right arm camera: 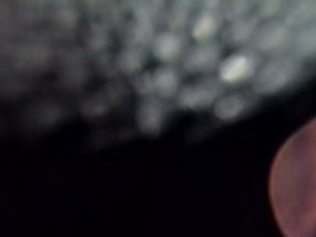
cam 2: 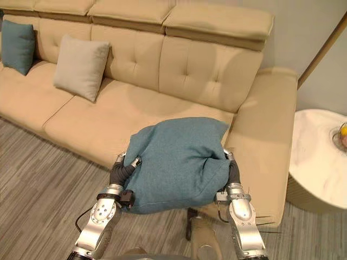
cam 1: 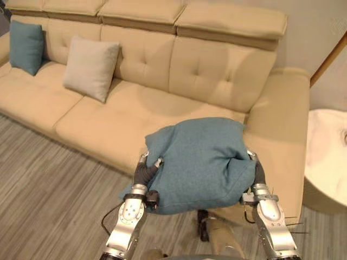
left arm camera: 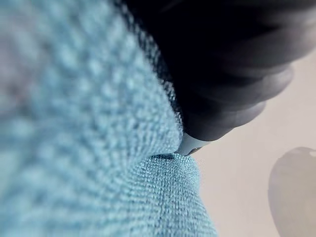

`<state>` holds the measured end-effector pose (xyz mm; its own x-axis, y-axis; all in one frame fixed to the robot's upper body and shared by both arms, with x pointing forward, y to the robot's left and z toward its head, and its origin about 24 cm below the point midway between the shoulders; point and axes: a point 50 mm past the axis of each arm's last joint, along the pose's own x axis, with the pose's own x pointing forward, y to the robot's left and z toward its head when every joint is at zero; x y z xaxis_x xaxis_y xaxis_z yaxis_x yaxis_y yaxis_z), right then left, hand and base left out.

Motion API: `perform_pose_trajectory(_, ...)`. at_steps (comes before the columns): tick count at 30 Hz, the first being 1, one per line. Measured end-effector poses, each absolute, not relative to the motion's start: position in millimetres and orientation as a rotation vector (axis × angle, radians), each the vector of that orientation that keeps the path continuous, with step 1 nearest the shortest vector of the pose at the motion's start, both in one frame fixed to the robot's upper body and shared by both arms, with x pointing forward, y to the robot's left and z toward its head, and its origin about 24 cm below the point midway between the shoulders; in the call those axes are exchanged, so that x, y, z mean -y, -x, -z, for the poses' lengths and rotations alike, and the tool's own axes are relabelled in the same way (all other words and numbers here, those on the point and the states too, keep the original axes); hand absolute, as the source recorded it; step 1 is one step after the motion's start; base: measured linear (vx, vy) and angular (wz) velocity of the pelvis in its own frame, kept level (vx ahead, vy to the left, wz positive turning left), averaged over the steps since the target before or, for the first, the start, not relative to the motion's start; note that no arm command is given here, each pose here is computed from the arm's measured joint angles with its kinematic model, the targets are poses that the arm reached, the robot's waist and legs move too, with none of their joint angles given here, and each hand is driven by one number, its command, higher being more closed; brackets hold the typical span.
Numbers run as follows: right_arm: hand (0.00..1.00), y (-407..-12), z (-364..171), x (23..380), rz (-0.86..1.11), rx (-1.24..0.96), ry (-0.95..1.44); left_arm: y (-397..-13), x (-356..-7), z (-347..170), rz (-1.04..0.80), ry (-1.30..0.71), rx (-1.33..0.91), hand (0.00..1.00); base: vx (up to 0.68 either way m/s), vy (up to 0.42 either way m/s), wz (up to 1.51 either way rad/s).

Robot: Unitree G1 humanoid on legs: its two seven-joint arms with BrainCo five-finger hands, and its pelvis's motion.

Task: Pick up cushions and gather them together orderly.

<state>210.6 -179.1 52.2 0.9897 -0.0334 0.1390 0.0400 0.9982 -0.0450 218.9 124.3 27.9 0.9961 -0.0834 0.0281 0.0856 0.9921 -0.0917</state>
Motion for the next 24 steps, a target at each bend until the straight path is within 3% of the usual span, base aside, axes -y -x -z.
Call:
perform_pose_trajectory(6, 1.0, -204.5, -80.6, 175.7, 0.046, 0.281, 0.031, -220.7, -117.5, -44.3, 0.084, 0.143, 0.097, 1.0, 0.32, 0.049, -0.65)
perform_pose_trajectory(17, 1.0, -214.8, -36.1, 171.5, 0.056, 0.097, 0.02, -215.0, -129.9, -19.6, 0.057, 0.087, -0.009, 1.0, 0.19, 0.335, -1.1)
perform_pose_trajectory(24, 1.0, -238.8, -29.8, 155.4, -0.034, 0.072, 0.053, -221.7, -148.1, -24.1, 0.0, -0.011, 0.023, 1.0, 0.02, 0.078, -0.44)
